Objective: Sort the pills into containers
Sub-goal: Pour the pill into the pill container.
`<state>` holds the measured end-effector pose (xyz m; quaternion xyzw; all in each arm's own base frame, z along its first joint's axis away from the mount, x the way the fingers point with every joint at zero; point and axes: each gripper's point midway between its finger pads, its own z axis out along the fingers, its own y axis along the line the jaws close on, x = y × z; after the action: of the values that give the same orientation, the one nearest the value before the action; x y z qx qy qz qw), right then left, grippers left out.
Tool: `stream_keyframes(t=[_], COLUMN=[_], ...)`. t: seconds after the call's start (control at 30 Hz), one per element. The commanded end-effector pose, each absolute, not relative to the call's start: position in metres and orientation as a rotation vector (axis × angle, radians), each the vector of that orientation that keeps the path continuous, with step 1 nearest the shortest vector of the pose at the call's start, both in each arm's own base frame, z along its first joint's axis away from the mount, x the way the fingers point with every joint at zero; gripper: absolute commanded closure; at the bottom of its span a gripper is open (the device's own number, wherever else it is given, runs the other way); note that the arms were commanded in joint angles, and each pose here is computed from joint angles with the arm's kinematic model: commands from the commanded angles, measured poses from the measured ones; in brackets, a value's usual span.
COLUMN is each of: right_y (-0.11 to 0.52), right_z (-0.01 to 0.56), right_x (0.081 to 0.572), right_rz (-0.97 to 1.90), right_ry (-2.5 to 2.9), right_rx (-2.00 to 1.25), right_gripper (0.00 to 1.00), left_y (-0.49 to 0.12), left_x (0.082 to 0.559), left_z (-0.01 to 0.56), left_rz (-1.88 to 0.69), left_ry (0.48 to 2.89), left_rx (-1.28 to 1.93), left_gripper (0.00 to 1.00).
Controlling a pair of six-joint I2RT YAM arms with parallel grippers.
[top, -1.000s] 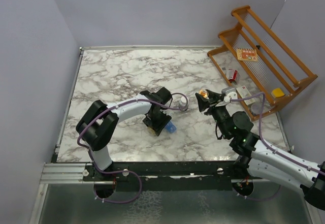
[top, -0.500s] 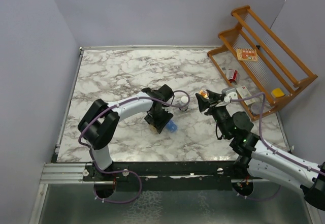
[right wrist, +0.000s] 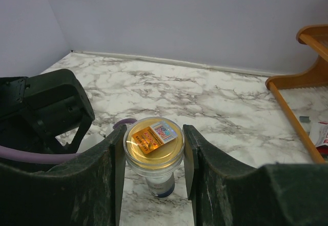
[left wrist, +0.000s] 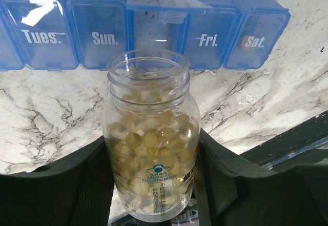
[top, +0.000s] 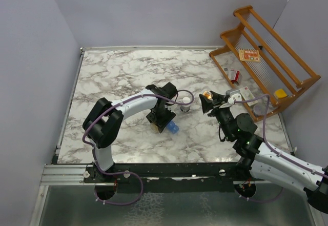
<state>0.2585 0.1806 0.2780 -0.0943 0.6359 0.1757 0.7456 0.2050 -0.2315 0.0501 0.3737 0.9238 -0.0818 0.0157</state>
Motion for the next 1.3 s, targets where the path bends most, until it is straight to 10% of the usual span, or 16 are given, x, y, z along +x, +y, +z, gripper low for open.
stream_keyframes(t=[0.0,1.27], right_y=[0.174,0.216], right_z=[0.274,0.127], right_x=[0.258,0.215], right_rz=[0.374,0.708], right_ry=[1.404,1.796], right_rx=[-0.179,-0.251], right_gripper=[0.99,0.99], left_y=[-0.223,-0.233], left_x=[0.202,0.206], left_z=[0.051,0.052], left_rz=[-0.191,-0.194], left_ry=[2.898,2.894], left_rx=[1.188,1.191], left_gripper=[1.00,1.00])
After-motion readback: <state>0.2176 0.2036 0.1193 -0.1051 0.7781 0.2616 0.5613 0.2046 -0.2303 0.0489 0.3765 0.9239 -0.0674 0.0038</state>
